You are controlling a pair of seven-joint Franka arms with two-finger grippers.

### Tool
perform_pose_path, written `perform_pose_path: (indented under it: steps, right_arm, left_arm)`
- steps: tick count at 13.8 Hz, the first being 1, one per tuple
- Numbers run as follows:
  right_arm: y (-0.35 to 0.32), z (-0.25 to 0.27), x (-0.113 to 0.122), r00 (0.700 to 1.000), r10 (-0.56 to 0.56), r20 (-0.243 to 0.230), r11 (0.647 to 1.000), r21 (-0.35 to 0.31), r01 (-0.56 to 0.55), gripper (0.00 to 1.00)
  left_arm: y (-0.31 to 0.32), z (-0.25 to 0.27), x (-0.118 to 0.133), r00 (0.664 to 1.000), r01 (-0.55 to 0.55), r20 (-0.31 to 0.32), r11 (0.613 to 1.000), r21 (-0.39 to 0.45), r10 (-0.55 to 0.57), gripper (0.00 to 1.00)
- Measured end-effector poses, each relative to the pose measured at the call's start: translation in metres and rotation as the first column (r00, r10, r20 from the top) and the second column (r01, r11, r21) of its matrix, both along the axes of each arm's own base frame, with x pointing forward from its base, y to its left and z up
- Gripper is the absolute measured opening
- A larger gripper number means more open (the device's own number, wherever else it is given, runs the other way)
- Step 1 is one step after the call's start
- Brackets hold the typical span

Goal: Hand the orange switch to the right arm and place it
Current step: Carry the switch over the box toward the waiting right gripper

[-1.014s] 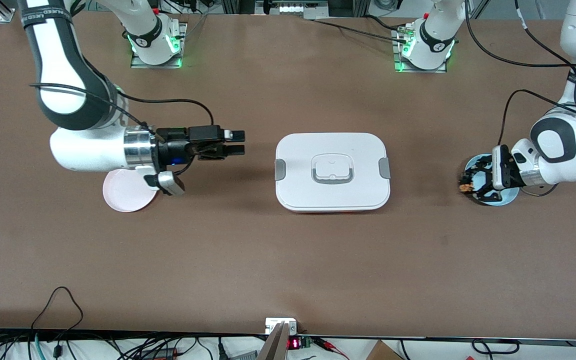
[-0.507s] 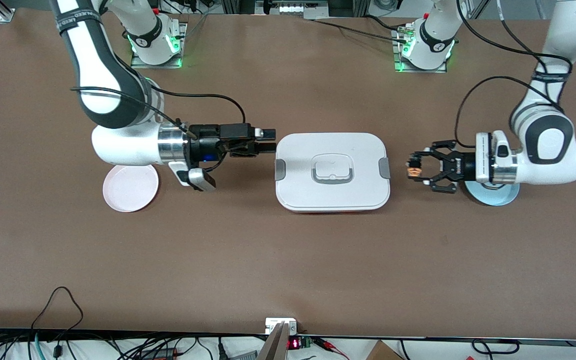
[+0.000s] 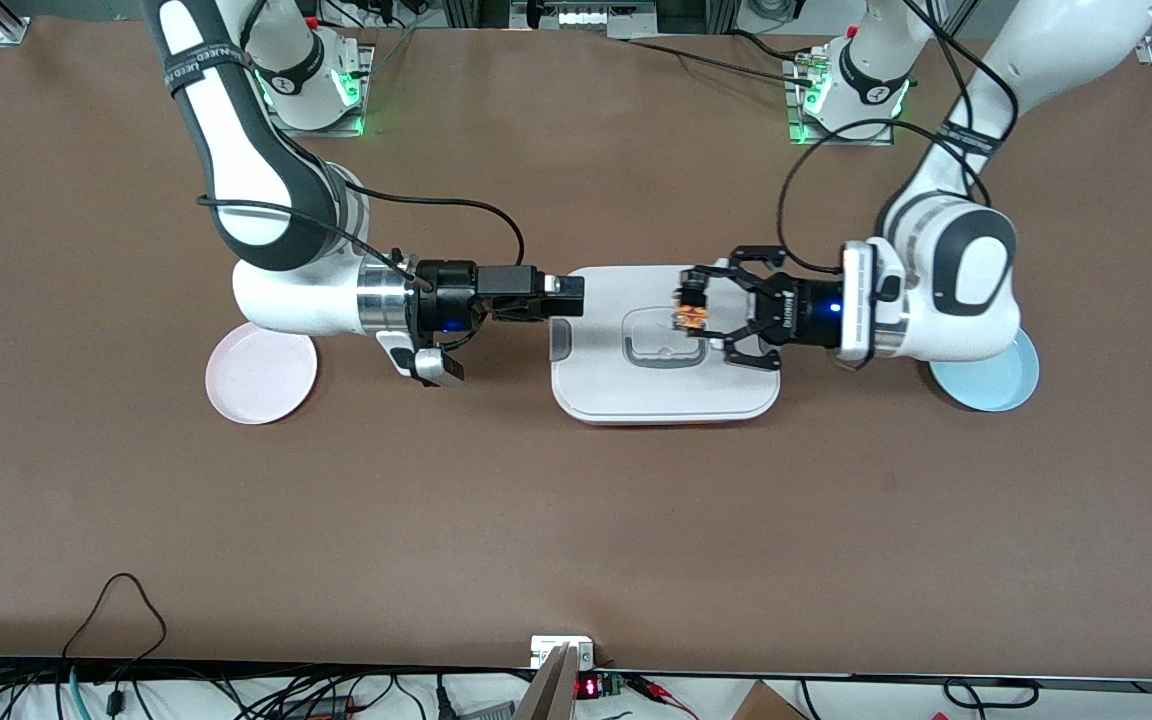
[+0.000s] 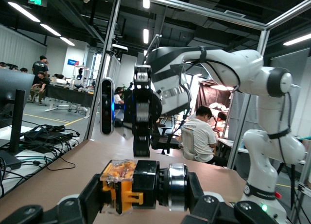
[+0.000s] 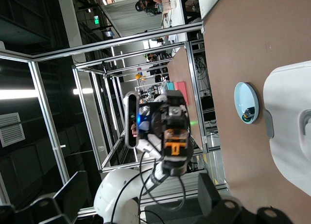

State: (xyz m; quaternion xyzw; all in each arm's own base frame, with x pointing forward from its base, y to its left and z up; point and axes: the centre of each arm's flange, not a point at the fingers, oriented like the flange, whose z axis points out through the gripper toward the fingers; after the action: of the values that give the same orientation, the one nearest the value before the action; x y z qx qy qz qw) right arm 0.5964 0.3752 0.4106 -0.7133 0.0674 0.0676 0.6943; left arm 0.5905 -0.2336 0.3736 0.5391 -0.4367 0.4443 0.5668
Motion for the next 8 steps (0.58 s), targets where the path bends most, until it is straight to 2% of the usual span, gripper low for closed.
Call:
perform_pose_path:
  steps: [4, 8]
  right_arm:
    - [0.001, 0.000, 0.001, 1.000, -0.004, -0.003, 1.000, 0.008, 0.005, 1.00]
    - [0.010, -0.006, -0.004, 1.000, 0.006, -0.015, 1.000, 0.012, -0.006, 1.00]
  left_arm:
    - [-0.053, 0.023, -0.011, 0.996, -0.069, -0.059, 0.997, 0.039, 0.071, 0.72]
    - [-0.064, 0.032, -0.011, 0.992, -0.087, -0.082, 0.995, 0.047, 0.091, 0.72]
